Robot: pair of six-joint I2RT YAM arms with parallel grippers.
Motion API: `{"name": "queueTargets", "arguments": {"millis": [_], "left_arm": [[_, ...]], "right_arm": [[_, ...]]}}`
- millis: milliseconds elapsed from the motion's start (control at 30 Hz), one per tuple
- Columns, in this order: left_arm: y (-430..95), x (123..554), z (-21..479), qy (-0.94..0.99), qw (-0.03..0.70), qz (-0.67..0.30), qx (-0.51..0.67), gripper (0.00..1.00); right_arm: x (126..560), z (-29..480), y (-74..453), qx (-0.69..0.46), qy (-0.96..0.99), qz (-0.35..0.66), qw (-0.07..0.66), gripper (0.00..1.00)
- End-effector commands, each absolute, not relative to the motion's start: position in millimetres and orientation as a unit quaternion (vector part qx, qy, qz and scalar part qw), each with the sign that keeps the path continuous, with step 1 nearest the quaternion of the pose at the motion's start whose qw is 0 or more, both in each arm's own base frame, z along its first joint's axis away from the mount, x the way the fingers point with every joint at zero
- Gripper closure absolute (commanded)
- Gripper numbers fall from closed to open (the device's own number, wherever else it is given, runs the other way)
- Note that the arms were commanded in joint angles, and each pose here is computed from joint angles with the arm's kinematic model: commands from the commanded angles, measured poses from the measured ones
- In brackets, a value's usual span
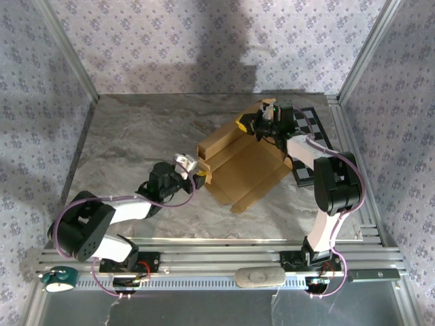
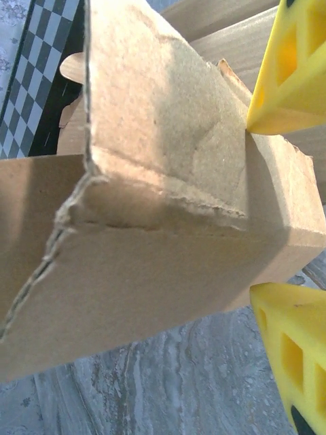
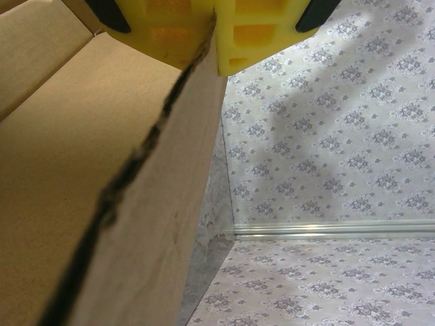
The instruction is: Fold the paper box
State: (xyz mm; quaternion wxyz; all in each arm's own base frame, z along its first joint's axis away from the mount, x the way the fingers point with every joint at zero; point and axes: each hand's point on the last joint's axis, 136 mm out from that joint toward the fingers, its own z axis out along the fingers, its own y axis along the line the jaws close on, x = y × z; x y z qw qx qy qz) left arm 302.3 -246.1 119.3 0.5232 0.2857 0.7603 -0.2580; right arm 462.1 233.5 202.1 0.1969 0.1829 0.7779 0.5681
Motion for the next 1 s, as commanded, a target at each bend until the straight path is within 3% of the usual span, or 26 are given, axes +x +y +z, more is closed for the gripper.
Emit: {"name": "queueTargets", "arguments": {"millis": [0,500,967], "left_arm": [[-258.7,314.6,146.7,0.729,0.562,-0.254,0.297,0.4],[-263.1,327.2,138.3,0.743,0.574,-0.215,0.27,0.4],[-269.1,337.4,141.4,0.746,0.597,-0.19,0.226,0.34]], "right_arm": [[464.9,203.1,234.2,0.162,0.778,0.572,0.205,1.0],[452.1,173.4,229.5,0.161,0.777,0.573,0.203,1.0],[452.1,169.1,229.5,0.169,0.779,0.571,0.197,1.0]]}}
